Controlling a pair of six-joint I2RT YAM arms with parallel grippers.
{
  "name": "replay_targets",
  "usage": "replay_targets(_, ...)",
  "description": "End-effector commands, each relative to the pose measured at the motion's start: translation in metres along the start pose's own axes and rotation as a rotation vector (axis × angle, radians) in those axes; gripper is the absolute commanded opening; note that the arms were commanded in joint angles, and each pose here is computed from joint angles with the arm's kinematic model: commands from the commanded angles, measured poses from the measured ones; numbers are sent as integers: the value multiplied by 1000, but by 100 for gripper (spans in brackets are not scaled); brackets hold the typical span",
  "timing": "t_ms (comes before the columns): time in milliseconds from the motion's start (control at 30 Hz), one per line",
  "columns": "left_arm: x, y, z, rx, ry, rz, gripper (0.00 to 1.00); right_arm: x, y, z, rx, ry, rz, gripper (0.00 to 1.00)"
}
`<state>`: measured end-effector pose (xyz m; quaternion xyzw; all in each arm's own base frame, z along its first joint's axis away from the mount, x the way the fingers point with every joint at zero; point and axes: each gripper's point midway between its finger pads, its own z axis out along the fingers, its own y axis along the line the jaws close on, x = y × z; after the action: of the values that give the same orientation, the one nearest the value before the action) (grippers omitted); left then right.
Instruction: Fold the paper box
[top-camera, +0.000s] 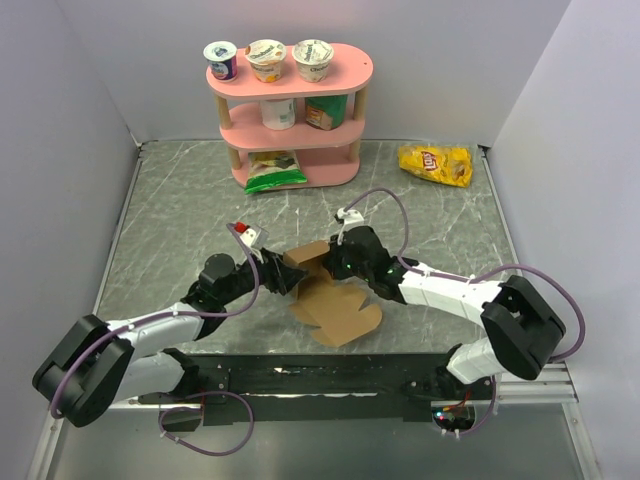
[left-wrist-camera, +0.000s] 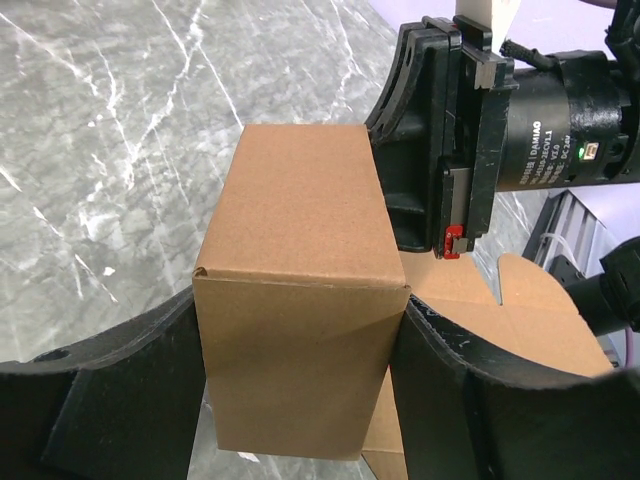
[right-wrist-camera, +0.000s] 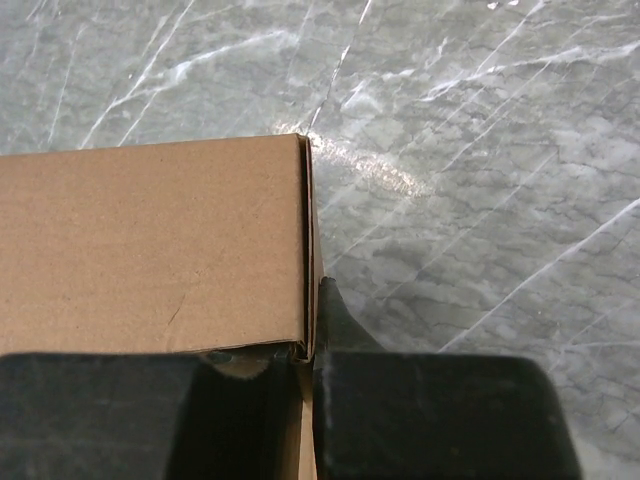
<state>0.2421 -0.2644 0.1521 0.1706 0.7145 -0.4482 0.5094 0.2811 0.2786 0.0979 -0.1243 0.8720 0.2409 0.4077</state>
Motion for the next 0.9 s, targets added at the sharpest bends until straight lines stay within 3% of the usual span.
replay_targets(0, -18, -31, -4, 123, -53, 27, 63, -23, -38, 3, 230, -90, 50, 0)
replay_targets(300, -25, -34, -3, 130, -70, 21, 63, -22, -51, -2, 425, -70, -48, 0)
replay_targets(500, -19, -32, -1, 128, -44, 25, 64, -22, -39, 3, 339, -86, -53, 0)
replay_targets(600, -14, -22, 1, 81, -33, 9, 64, -25, -22, 4, 233, -96, -70, 27)
replay_targets(633, -14, -19, 1, 62, -33, 5, 63, -23, -20, 4, 224, -94, -63, 50)
replay_targets(700, -21, -4, 4, -29, -51, -18, 63, -26, -17, 0, 198, -99, -62, 66)
replay_targets(733, -15, 6, 4, -88, -32, -39, 64, -27, -15, -4, 192, -103, -63, 79)
replay_targets(867, -13, 32, -1, -233, -57, -87, 64, -31, -14, -16, 182, -97, -69, 94)
